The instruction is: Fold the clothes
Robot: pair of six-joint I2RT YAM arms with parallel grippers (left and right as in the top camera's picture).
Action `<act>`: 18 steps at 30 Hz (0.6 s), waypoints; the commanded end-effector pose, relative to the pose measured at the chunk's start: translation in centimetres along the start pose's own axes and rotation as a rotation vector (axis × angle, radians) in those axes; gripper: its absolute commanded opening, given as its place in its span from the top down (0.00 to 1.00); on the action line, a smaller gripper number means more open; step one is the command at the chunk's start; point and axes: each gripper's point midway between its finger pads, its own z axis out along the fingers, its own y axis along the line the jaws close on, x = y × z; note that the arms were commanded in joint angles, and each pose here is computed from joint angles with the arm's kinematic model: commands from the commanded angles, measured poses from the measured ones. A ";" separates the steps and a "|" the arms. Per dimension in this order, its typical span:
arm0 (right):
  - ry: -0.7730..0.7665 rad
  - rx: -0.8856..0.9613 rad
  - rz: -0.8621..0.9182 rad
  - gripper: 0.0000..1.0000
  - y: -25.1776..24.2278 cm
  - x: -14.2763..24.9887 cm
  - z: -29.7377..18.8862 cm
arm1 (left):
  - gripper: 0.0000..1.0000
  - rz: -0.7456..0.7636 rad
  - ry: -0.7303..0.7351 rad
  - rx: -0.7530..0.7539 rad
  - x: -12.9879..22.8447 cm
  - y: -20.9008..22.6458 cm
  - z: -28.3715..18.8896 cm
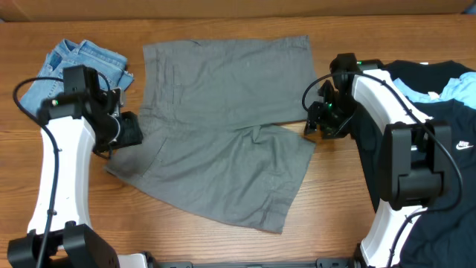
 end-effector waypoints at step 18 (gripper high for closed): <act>-0.115 0.284 0.263 0.96 -7.5 -0.8 -3.9 | 0.69 -0.018 0.061 -0.003 7.2 1.6 10.1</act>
